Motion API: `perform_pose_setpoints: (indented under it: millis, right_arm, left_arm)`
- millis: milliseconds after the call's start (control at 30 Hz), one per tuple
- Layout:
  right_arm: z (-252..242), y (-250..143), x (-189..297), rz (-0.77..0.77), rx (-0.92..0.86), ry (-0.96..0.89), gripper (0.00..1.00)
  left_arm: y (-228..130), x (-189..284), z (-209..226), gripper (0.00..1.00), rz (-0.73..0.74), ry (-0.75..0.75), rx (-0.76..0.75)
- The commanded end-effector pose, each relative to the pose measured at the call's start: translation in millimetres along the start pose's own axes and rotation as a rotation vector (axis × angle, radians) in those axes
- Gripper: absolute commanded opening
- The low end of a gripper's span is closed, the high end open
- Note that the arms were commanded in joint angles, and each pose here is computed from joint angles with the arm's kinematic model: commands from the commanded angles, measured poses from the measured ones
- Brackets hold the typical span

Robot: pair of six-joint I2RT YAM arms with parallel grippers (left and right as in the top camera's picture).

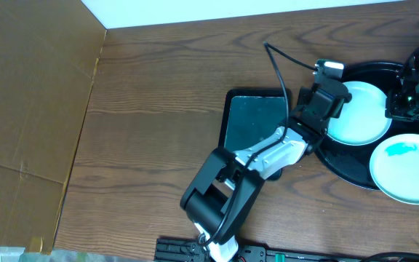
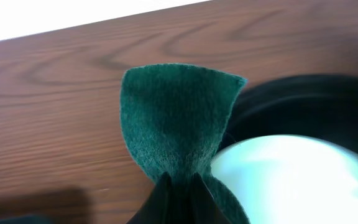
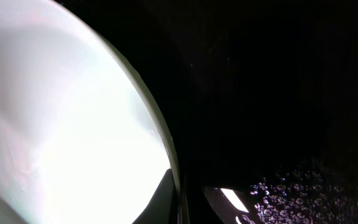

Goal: Clean dirty plates on tray and stack at the side
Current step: 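Bring the sponge to the second plate and scrub its green smear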

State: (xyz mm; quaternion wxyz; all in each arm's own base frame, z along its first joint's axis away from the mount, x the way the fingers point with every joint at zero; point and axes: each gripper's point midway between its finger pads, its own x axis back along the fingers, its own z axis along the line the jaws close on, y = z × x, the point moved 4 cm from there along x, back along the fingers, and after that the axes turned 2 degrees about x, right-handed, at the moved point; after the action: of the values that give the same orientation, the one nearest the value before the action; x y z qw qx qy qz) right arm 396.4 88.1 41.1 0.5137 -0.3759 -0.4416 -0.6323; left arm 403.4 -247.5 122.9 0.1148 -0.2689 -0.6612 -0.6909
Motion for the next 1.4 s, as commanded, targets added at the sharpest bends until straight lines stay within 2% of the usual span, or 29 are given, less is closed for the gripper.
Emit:
perform_pose_setpoints:
  millis: [0, 67, 167, 267, 367, 467, 700, 967, 1100, 1367]
  right_arm:
    - [-8.4, -4.3, -4.7, 0.01, 0.012, -0.055, 0.01]
    - [-8.0, -3.6, -4.7, 0.008, 0.072, -0.054, 0.01]
    - [-7.2, -0.7, -4.8, -0.003, 0.199, -0.051, 0.01]
    - [-3.9, 2.2, -4.1, -0.014, 0.318, -0.028, 0.01]
    - [12.9, 4.7, 0.1, -0.026, 0.424, 0.087, 0.01]
    - [25.9, 9.6, 7.1, -0.043, 0.462, 0.162, 0.01]
    - [25.8, 1.6, 9.5, -0.004, 0.544, 0.163, 0.01]
    - [10.4, 7.7, 8.7, -0.009, 0.454, 0.055, 0.01]
    - [8.5, 9.4, 8.6, -0.015, 0.425, 0.043, 0.01]
    - [6.0, 9.6, 8.5, -0.012, 0.371, 0.025, 0.01]
  left_arm:
    - [-17.3, 3.4, -33.8, 0.07, 0.105, -0.243, 0.165]
    - [-27.4, 3.4, -45.9, 0.07, 0.174, -0.322, 0.279]
    - [-38.7, 1.4, -54.0, 0.07, 0.234, -0.366, 0.351]
    - [-45.2, -0.8, -55.3, 0.07, 0.253, -0.367, 0.346]
    - [-45.9, -1.0, -55.2, 0.07, 0.254, -0.366, 0.342]
    - [-45.8, -1.0, -55.1, 0.07, 0.254, -0.366, 0.342]
    - [-50.3, -5.1, -53.8, 0.07, 0.251, -0.355, 0.314]
    - [-72.6, -13.8, -48.0, 0.07, 0.309, -0.305, 0.303]
    - [-81.8, -15.3, -35.1, 0.07, 0.33, -0.212, 0.284]
    - [-119.7, -24.4, -20.1, 0.07, 0.411, -0.146, 0.04]
